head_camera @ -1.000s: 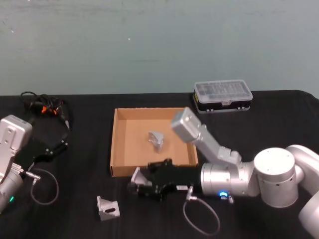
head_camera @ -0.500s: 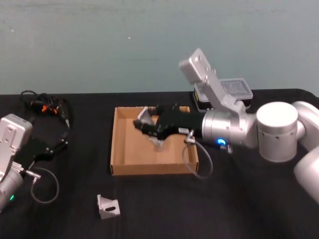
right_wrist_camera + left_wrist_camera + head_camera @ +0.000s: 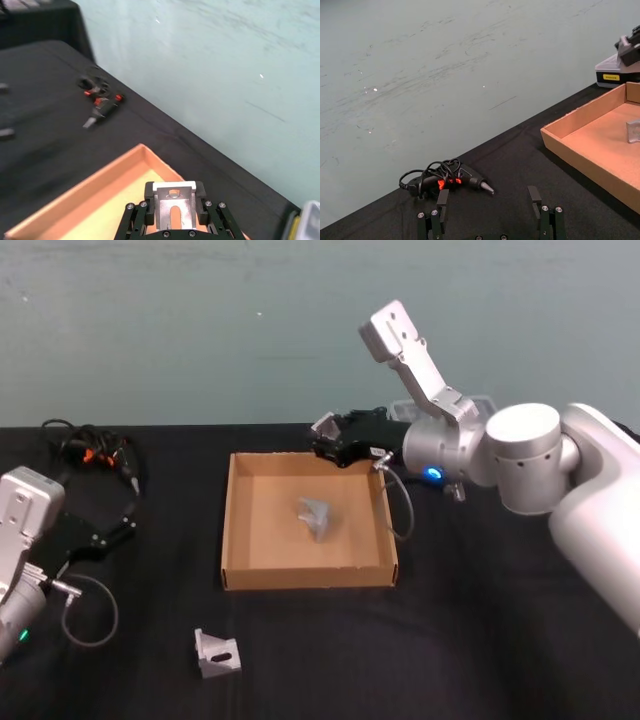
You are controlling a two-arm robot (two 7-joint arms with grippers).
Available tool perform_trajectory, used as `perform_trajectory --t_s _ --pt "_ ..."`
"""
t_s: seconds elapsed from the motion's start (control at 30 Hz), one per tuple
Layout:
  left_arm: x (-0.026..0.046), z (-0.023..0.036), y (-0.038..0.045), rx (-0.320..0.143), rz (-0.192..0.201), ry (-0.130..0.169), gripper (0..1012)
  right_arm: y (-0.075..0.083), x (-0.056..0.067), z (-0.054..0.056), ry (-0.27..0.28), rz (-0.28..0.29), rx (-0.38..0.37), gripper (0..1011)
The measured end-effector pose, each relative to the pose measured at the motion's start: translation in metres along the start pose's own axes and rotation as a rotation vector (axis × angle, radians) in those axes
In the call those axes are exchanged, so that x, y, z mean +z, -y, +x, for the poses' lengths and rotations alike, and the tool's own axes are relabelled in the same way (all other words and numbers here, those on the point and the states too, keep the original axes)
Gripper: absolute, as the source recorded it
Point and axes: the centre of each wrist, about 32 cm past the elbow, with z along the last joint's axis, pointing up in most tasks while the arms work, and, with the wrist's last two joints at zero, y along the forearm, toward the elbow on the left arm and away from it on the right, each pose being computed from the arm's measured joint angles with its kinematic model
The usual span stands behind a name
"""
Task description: Use one hand to pick up the angle iron from the table and place it into the box.
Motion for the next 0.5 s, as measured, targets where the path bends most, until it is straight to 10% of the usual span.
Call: perform_trajectory --t_s 0.5 --pt "0.0000 0.0000 0.0000 0.000 0.000 0.000 1000 -0.027 -0.005 0.009 0.001 -0.132 -0.036 457"
